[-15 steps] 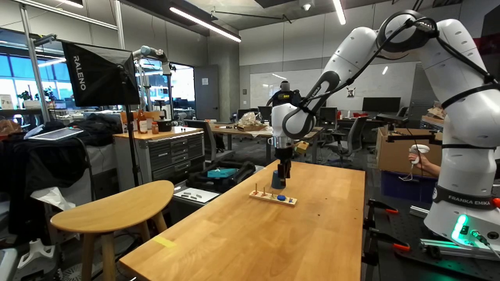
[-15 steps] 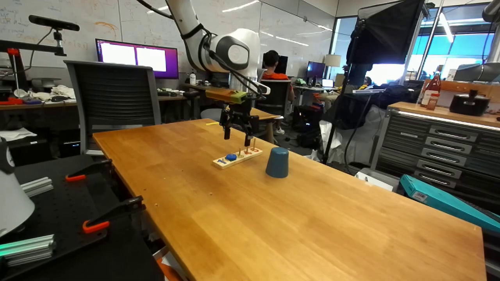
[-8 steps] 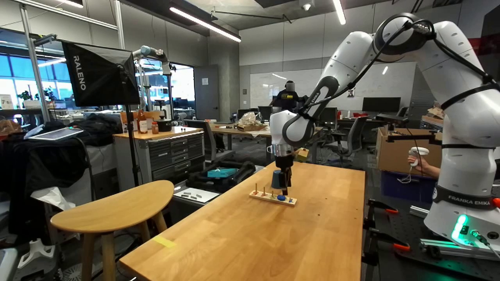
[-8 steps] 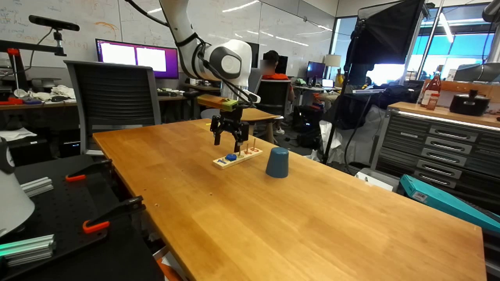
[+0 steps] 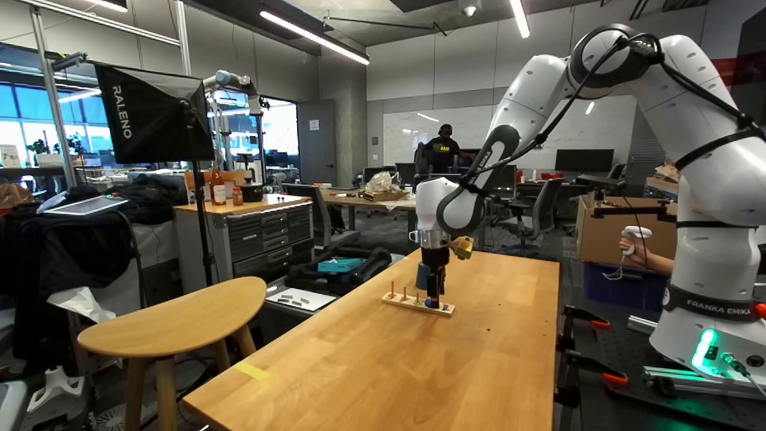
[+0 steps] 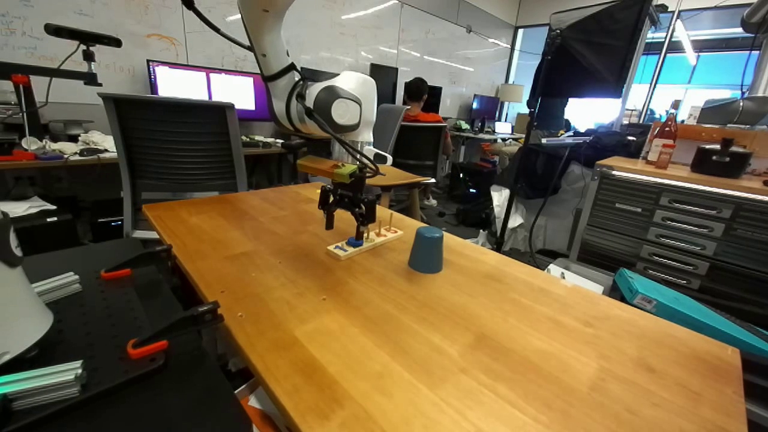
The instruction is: Remove the blue ring from the wooden stand and place it on the table
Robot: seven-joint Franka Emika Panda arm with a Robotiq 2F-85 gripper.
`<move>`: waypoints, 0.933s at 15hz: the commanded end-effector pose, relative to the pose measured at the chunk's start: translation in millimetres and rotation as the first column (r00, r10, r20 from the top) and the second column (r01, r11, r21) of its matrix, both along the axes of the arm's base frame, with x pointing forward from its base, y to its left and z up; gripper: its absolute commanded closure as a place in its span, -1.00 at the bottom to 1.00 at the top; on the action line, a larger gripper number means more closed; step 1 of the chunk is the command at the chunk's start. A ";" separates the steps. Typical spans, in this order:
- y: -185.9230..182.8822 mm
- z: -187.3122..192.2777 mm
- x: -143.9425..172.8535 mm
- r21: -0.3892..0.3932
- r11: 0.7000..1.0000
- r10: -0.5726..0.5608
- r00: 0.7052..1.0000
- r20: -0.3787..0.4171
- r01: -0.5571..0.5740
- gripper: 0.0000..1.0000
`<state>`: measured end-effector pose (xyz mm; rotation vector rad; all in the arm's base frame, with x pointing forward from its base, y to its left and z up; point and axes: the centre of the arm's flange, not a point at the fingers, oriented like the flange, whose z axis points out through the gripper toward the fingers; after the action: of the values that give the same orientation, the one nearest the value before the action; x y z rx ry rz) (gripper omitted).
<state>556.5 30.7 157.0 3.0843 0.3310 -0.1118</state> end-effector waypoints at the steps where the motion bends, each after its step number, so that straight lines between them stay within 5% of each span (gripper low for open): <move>1: 5.5 -8.4 3.9 -0.014 1.000 -0.008 0.999 0.038 0.009 -1.00; 8: 4.9 -7.6 10.6 -0.006 1.000 -0.024 0.998 0.066 0.025 -1.00; 9: 4.0 -7.1 11.2 -0.007 1.000 -0.024 0.997 0.068 0.024 -0.50; 12: -0.8 -6.2 15.2 -0.009 0.999 -0.033 0.997 0.071 0.034 -0.16; 13: -2.3 -5.7 16.4 -0.009 0.999 -0.036 0.997 0.072 0.037 -0.61; 14: -4.3 -5.4 18.0 -0.010 0.999 -0.041 0.996 0.075 0.042 -0.77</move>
<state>563.2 29.9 154.4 3.0866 0.2937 -0.0355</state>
